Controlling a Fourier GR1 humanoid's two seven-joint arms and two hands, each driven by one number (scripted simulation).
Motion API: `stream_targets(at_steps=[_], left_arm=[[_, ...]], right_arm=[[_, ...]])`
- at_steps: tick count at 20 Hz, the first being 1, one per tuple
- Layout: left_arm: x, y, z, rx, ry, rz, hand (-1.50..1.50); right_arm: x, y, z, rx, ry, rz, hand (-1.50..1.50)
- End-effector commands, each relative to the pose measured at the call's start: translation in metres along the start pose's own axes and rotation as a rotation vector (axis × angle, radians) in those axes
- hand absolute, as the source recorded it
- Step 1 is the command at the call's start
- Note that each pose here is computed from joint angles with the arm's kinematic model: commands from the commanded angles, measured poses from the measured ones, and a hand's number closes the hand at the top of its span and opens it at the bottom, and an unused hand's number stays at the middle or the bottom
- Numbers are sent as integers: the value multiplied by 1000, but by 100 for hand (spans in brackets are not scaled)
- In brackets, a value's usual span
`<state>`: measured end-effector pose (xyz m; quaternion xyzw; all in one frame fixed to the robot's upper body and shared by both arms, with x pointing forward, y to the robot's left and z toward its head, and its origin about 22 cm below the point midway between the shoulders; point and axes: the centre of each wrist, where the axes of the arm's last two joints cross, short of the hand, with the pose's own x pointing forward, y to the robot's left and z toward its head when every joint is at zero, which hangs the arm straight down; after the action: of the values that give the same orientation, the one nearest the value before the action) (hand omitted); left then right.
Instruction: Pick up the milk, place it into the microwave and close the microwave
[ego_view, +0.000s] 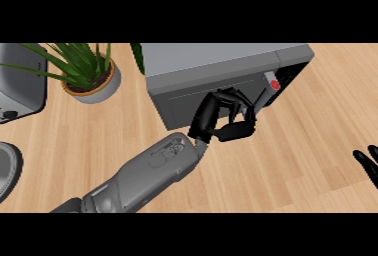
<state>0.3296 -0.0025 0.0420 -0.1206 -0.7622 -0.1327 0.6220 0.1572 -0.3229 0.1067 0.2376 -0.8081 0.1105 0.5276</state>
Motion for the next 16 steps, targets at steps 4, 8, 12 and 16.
stream_targets(at_steps=[4, 8, 12, 16], left_arm=[[-2, 22, -20, 152, 44, 24, 150], [0, 21, -22, 174, -21, 8, 150], [-3, 20, -19, 182, -21, 13, 150], [-1, 19, -21, 188, -52, 5, 150]], right_arm=[[5, 0, -3, 20, -6, -18, -150], [12, 2, -8, 61, -17, -11, -150], [15, 1, -9, 89, -21, -29, -150], [15, 4, -11, 107, -26, -50, -150]])
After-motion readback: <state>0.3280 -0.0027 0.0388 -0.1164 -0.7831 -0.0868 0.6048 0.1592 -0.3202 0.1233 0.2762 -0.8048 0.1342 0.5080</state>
